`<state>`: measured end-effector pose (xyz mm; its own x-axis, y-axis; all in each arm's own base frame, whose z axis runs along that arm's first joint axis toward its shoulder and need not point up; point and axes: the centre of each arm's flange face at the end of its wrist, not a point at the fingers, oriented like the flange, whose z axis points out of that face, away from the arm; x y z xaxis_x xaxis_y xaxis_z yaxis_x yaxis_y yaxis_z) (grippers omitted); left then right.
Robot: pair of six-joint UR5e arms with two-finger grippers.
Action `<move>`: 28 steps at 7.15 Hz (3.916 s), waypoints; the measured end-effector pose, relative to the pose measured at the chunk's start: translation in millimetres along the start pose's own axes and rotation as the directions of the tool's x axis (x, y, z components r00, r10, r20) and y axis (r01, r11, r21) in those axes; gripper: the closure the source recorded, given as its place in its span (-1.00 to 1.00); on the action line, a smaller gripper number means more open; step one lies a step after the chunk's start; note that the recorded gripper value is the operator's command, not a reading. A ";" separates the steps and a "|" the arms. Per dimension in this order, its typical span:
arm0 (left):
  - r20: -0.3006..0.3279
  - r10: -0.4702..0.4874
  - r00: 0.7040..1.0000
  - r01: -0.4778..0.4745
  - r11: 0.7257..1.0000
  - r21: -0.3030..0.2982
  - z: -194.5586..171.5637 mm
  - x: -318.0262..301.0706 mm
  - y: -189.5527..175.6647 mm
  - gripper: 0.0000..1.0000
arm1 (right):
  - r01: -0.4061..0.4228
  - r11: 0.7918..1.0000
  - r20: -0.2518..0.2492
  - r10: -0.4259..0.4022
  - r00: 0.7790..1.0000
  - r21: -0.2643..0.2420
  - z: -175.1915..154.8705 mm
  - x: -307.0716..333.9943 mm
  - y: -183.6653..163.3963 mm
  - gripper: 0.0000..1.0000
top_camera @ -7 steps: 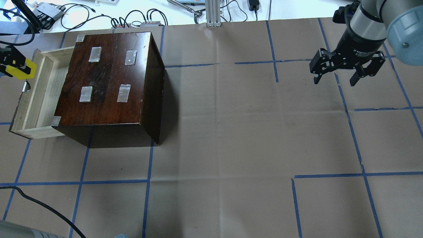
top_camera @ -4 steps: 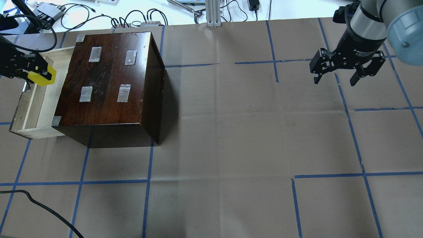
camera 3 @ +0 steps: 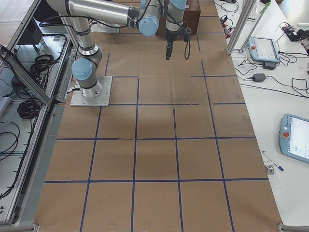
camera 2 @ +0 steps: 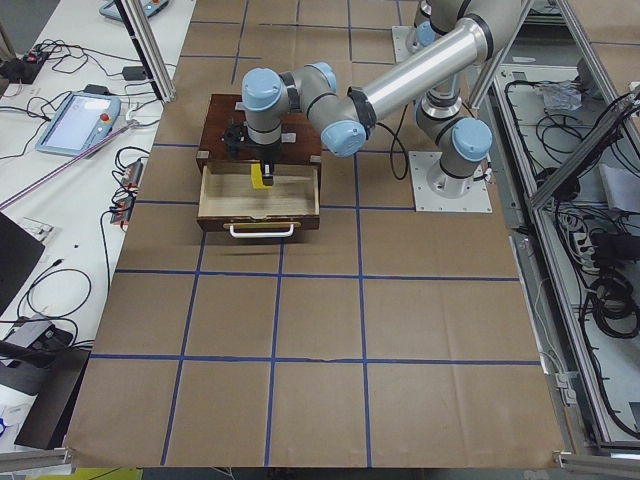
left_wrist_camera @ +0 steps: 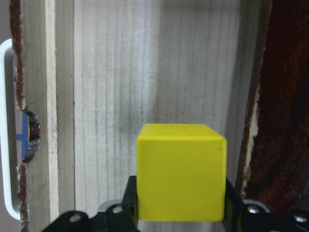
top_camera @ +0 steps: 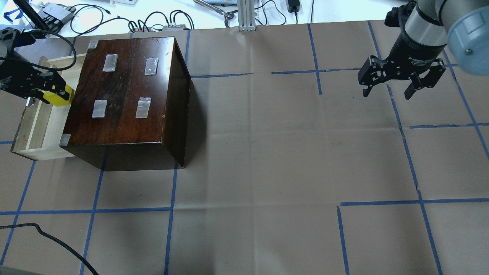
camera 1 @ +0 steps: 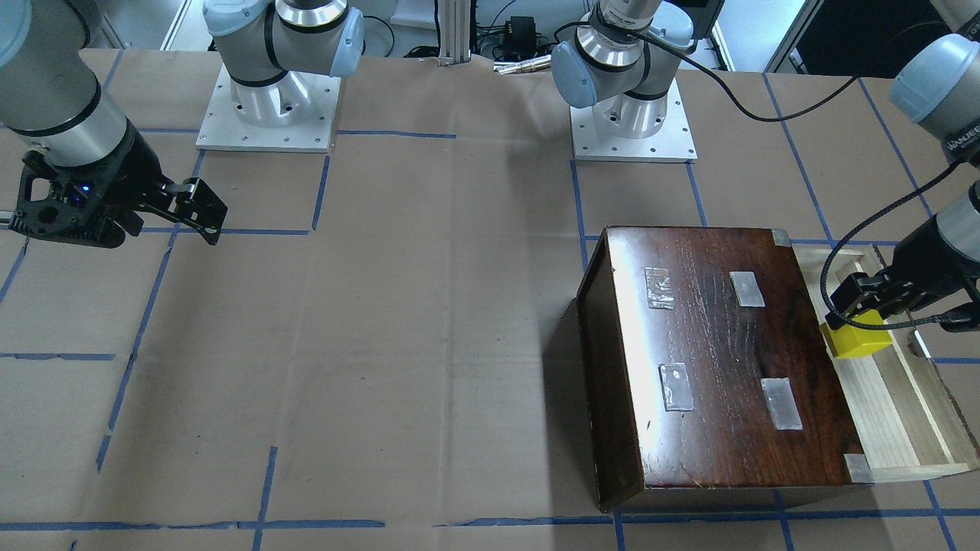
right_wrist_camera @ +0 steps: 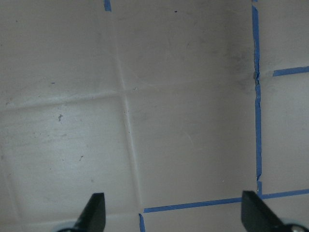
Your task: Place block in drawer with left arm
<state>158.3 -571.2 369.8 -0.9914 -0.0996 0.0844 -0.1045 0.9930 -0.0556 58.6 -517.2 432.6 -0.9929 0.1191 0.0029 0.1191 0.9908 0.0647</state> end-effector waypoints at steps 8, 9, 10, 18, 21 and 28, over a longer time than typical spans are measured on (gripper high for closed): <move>0.069 -0.005 0.998 0.000 0.997 0.076 -34.4 1.4 8.3 -0.99 | 0.000 1.000 0.000 0.000 1.000 -0.001 0.3 0.0 0.1 -1.00; 0.081 -0.012 0.997 0.005 0.997 0.078 -44.3 4.3 13.8 -0.99 | 0.000 1.000 0.000 0.000 1.000 -0.001 0.3 0.0 0.1 -1.00; 0.081 -0.030 0.996 0.024 0.997 0.076 -54.2 11.5 20.5 -0.99 | 0.000 1.000 0.000 0.000 1.000 -0.001 0.3 0.0 0.1 -1.00; 0.035 -0.026 0.999 0.025 1.000 0.005 -91.7 224.6 81.1 -0.97 | 0.000 1.000 0.000 0.000 1.000 -0.001 0.3 0.0 0.1 -1.00; 0.065 -0.010 0.998 0.012 1.000 -0.023 -78.2 271.6 100.0 -0.96 | 0.000 1.000 0.000 0.000 1.000 0.000 0.1 0.0 0.0 -1.00; 0.079 -0.015 0.997 0.018 0.999 -0.032 -68.3 290.0 104.1 -0.96 | 0.000 1.000 0.000 0.000 1.000 0.000 0.1 0.0 0.0 -1.00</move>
<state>-134.8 -492.4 456.5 -0.9928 -0.1194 0.0063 -0.1195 0.9926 -0.0224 58.6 -517.2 432.5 -0.9929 0.1191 0.0029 0.1190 0.9908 0.0649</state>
